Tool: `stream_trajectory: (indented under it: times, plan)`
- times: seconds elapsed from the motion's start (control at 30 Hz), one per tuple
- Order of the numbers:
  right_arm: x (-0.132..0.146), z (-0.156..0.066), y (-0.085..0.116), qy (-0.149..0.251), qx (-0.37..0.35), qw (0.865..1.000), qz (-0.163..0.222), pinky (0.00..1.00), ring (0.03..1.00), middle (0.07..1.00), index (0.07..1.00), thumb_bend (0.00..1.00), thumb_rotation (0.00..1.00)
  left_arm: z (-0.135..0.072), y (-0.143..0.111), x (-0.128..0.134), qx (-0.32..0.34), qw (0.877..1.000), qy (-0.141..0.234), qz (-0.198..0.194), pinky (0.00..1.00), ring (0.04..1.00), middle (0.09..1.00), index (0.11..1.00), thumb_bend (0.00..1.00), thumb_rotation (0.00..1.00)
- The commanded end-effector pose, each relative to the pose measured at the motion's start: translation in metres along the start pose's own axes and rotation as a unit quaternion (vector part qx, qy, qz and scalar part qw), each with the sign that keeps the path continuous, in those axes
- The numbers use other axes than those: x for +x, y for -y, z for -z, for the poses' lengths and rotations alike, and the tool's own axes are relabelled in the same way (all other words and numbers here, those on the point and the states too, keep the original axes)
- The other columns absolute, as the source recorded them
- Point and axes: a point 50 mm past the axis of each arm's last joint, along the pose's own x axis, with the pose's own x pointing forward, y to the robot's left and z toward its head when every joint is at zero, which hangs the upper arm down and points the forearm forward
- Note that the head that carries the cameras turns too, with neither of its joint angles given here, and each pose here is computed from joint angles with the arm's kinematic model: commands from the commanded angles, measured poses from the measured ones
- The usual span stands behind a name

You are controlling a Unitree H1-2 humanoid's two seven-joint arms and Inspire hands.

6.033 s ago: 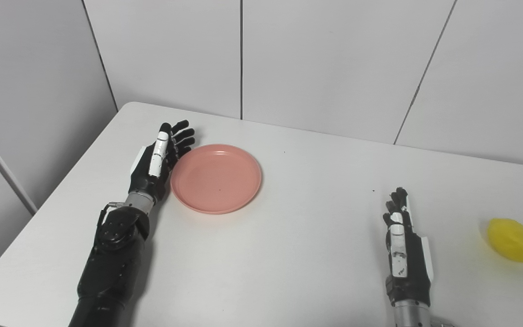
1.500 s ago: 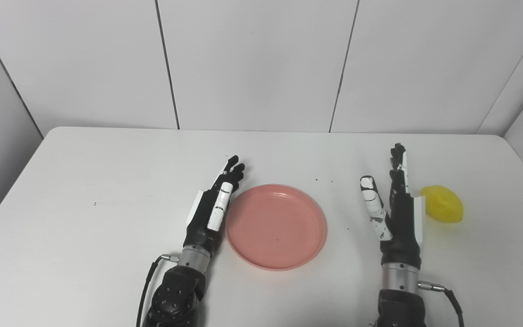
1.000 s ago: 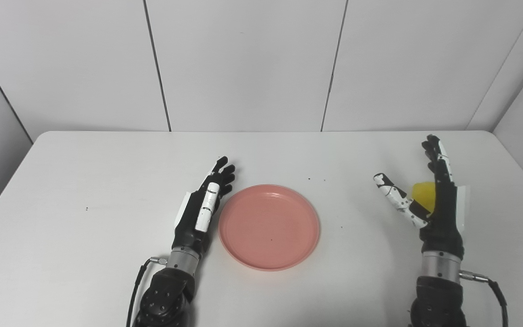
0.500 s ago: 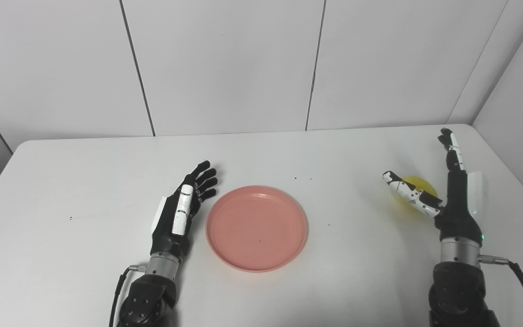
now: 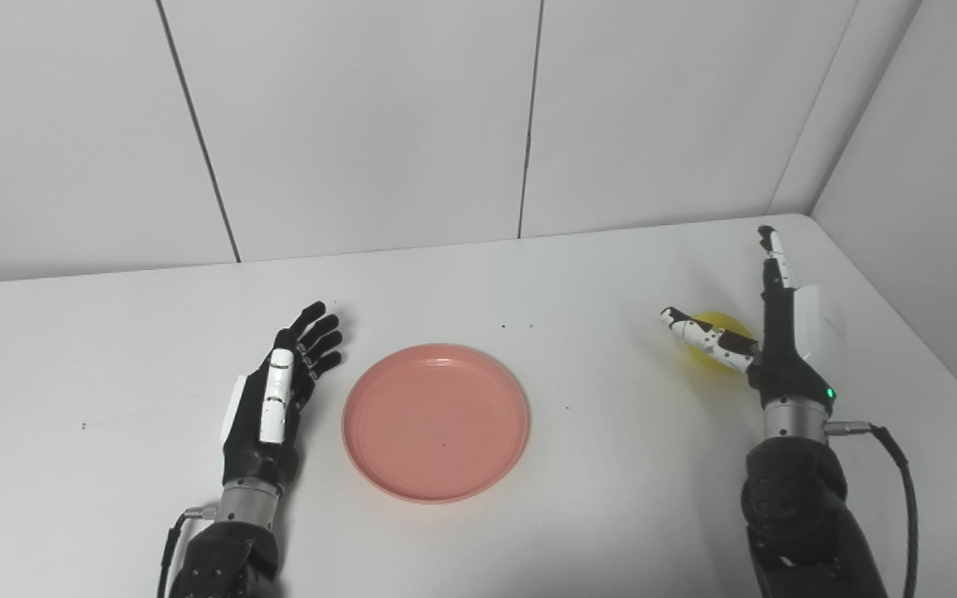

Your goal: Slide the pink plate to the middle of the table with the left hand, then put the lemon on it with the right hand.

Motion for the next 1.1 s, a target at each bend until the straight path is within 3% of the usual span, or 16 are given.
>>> stream_trajectory:
  times: [0.0, 1.07]
  plan:
    - [0.015, -0.012, 0.008, 0.021, -0.011, 0.999, 0.023, 0.76, 0.874, 0.914, 0.939, 0.85, 0.39, 0.001, -0.007, 0.0, 0.0, 1.0, 0.006, 0.002, 0.86, 0.87, 0.864, 0.846, 0.52, 0.98]
    - [0.046, 0.016, -0.001, -0.061, -0.065, 0.994, -0.06, 0.77, 0.869, 0.892, 0.898, 0.85, 0.31, -0.004, -0.015, -0.002, 0.001, 1.0, 0.009, 0.019, 0.86, 0.872, 0.87, 0.853, 0.46, 1.0]
